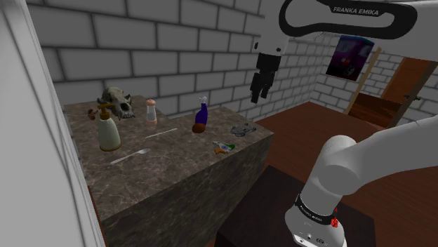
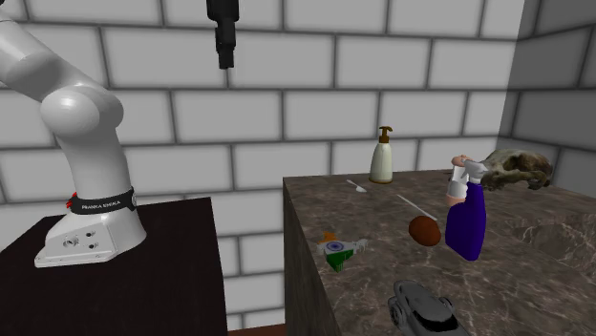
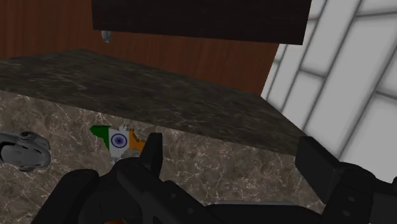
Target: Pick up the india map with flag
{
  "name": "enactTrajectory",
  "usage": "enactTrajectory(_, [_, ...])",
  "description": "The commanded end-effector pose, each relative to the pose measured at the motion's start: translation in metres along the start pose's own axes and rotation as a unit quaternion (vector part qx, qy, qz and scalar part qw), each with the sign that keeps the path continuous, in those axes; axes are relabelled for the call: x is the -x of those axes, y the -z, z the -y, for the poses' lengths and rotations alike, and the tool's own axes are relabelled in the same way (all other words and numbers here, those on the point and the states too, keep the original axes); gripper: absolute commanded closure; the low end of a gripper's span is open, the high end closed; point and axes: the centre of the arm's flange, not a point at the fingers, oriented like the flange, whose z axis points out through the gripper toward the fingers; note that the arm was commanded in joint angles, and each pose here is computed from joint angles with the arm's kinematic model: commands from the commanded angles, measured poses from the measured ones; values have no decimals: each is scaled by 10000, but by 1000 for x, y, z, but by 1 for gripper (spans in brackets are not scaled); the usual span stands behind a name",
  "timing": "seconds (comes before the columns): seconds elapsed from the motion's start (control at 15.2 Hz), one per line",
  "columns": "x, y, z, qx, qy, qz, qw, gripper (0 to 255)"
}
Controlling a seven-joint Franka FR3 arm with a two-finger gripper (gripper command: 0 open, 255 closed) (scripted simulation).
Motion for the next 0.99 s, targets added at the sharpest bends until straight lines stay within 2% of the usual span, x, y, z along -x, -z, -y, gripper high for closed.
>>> enactTrajectory(0.0, [0, 0, 0, 0, 0, 0, 10000, 0])
enactTrajectory(0.92, [-85, -142, -76, 97, -37, -98, 9999, 0])
